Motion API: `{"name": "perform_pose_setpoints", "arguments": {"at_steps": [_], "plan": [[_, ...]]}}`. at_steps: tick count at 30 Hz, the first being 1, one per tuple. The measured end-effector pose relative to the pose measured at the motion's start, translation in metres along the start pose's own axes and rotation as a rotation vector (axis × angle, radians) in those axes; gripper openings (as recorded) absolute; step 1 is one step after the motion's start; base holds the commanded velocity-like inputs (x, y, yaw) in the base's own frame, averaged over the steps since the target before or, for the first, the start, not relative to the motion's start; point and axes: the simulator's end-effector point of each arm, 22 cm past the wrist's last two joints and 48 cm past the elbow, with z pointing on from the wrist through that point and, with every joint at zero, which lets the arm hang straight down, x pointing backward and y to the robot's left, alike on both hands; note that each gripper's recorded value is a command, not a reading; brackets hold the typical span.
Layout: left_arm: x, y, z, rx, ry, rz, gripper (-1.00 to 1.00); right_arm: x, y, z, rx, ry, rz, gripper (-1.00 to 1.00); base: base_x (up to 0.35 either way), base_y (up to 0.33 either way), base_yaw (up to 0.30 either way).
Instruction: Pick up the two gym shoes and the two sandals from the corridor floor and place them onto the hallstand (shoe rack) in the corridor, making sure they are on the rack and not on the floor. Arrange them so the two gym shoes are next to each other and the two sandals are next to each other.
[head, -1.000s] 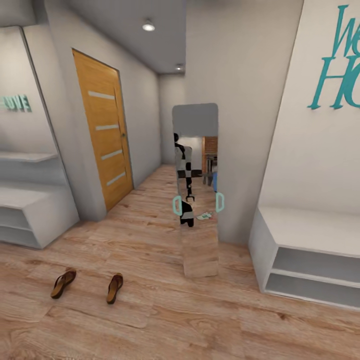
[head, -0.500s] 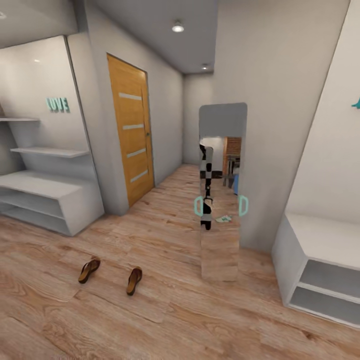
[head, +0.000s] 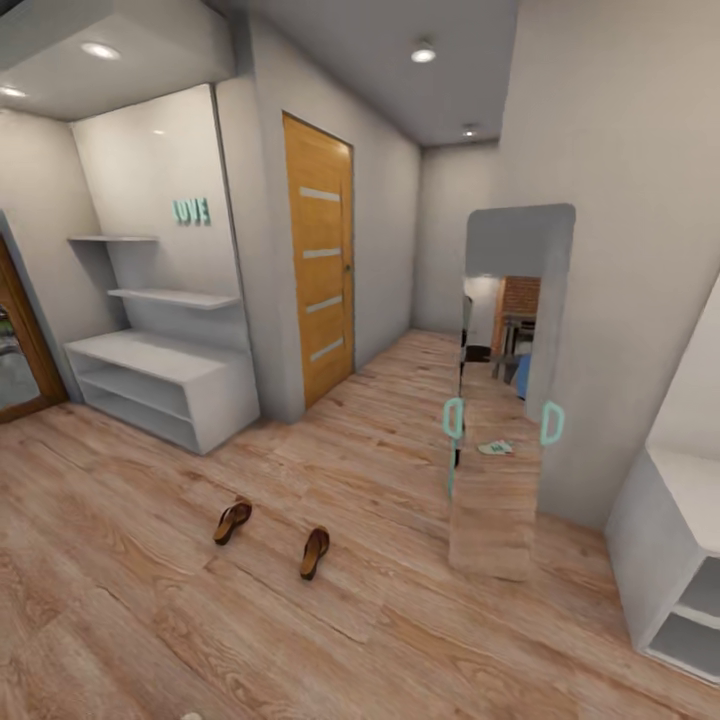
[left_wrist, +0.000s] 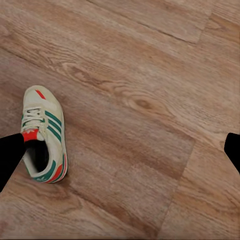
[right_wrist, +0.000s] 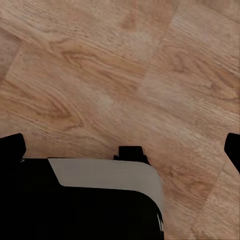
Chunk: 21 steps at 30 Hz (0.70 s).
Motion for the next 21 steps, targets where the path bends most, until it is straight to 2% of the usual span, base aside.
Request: {"name": "perform_pose_setpoints", "arguments": {"at_steps": [17, 21], "plan": [[0.0001, 0.0003, 0.0000, -0.001, 0.000, -0.002, 1.00, 0.0001, 0.0000, 0.0000, 0.000, 0.000, 0.000, 1.00, 0.001, 0.007, 0.292], [0.0001, 0.0003, -0.0001, -0.001, 0.000, -0.002, 1.00, 0.0000, 0.0000, -0.0001, 0.000, 0.000, 0.000, 1.00, 0.096, 0.080, 0.292]]}}
